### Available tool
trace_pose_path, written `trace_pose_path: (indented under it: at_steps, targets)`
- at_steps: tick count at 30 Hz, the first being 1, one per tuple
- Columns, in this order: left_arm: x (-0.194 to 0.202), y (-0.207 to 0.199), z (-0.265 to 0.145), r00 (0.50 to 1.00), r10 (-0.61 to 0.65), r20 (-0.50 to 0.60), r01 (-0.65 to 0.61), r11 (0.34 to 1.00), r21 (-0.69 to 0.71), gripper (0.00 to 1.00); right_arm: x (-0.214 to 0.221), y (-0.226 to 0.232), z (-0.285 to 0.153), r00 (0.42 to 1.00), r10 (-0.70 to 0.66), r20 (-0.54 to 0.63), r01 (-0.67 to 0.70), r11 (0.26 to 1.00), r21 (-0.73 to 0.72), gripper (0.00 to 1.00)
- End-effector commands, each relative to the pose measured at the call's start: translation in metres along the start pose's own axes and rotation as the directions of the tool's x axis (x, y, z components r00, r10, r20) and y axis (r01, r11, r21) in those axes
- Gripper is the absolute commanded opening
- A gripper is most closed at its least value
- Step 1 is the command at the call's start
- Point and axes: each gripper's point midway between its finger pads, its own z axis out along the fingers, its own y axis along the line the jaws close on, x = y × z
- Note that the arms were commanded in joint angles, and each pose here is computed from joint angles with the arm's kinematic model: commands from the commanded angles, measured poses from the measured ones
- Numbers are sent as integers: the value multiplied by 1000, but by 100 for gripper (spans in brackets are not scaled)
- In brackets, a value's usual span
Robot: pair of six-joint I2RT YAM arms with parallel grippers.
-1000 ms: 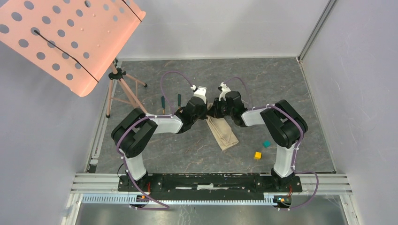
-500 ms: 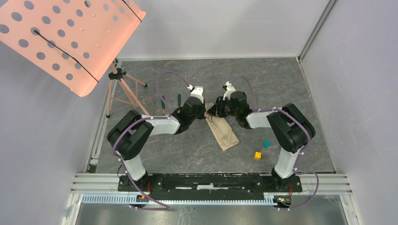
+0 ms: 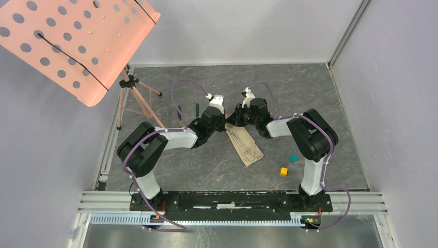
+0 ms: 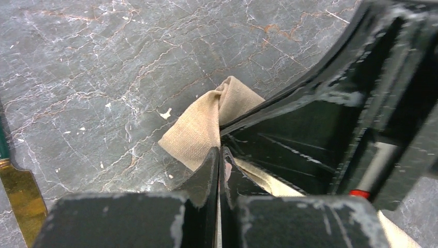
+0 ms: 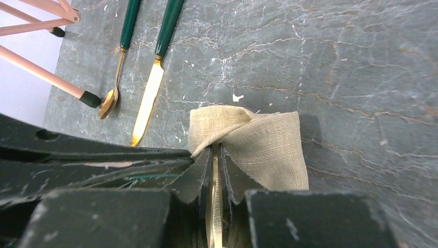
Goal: Fold the napkin into a case and place the utensils inside
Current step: Grasp the top corner of the smaller rectangle folded napkin from the folded napkin.
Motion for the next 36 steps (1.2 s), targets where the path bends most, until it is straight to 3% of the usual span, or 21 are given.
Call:
trace_pose_path:
  at_steps: [1,8,16,22,27,30,36]
  targets:
    - [-25,-16,3,996,-61,67,57,997,59,2,-3,19,19,1000,12,19,-11,997,-76,11]
    - [-18,-11,5,995,-97,38,95,994,46,4,3,21,22,1000,22,11,-21,995,-101,13]
    - [-27,13,-21,971,-237,43,238,971,-30,48,-12,28,-3,999,-34,15,35,993,-113,24]
    - [-9,46,-40,887,-461,22,459,877,-142,60,-17,17,-21,994,-104,21,105,993,-57,31]
    - [5,47,-31,825,-565,-23,560,821,-111,59,-12,8,-20,991,-131,0,130,991,-36,26]
    - [13,42,-22,819,-571,-57,564,820,-101,53,-7,8,-16,994,-112,-4,112,992,-53,14]
    - [33,45,-9,812,-576,-90,564,816,-128,37,9,6,-4,995,-92,-31,89,993,-77,8]
